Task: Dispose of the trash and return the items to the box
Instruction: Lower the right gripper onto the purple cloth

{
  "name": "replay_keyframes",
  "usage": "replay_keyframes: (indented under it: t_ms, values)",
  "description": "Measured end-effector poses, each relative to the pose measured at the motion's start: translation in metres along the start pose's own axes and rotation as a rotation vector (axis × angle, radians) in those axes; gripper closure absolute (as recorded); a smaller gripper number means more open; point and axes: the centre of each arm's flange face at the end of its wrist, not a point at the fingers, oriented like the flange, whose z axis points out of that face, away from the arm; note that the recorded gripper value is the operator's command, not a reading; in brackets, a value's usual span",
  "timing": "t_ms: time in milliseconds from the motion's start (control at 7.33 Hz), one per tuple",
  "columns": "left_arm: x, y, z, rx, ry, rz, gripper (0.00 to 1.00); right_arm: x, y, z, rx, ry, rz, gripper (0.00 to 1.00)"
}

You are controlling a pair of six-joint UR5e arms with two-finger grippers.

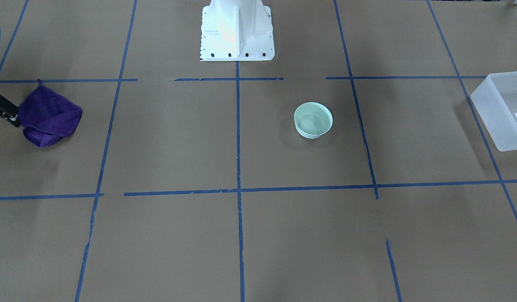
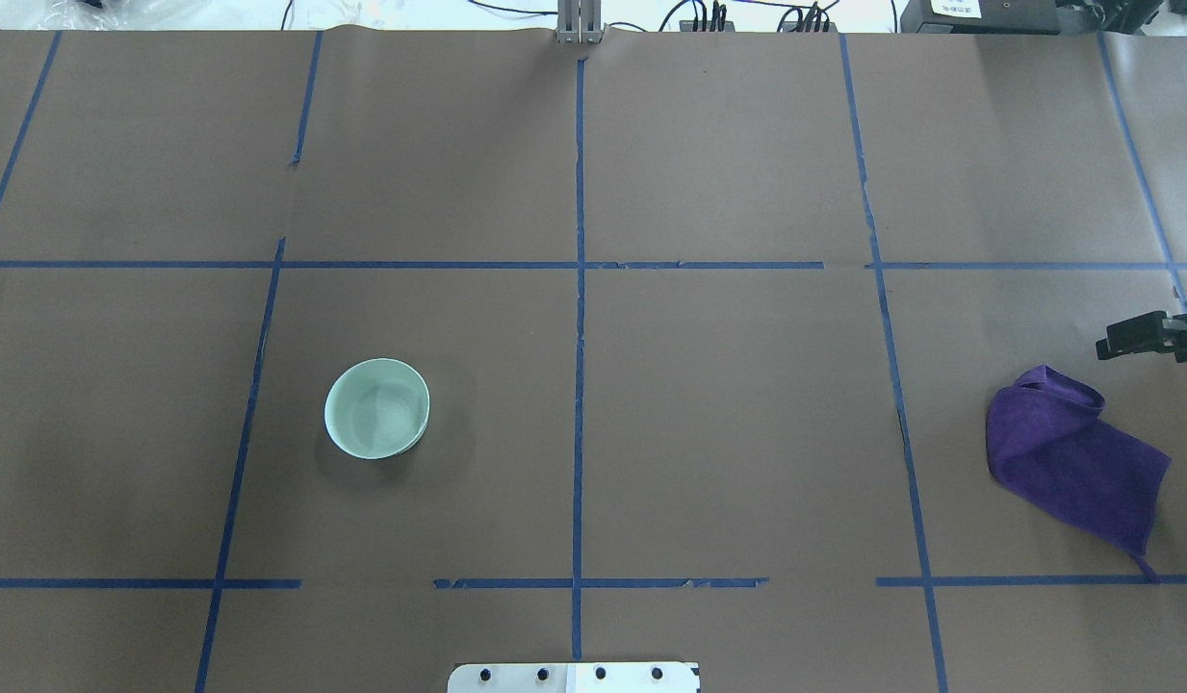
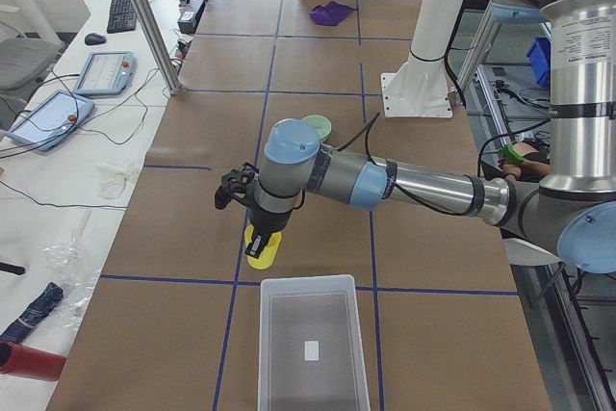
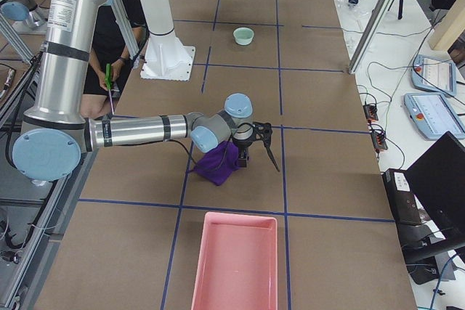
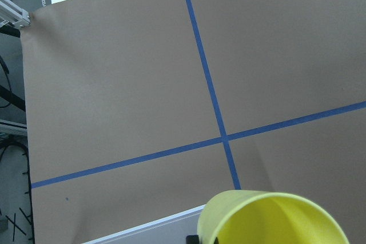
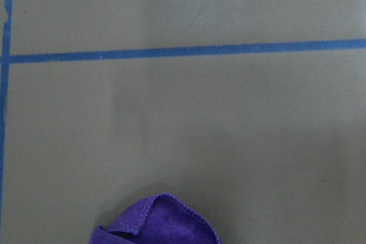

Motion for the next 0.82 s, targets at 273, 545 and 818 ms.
replay_keyframes:
  t_ms: [273,545,818]
  values:
    - [-0.024,0.013,0.000,-0.004,-0.015,0.025,1.00,-0.008,0.014,0.034,-0.019,0.032,-0.040,0.00]
    - [-0.031,0.017,-0.002,-0.002,-0.021,0.035,1.00,-0.008,0.025,0.059,-0.048,0.036,-0.069,0.00]
    - [-0.036,0.018,-0.007,0.007,-0.028,0.030,1.00,-0.011,0.030,0.070,-0.069,0.038,-0.083,0.23]
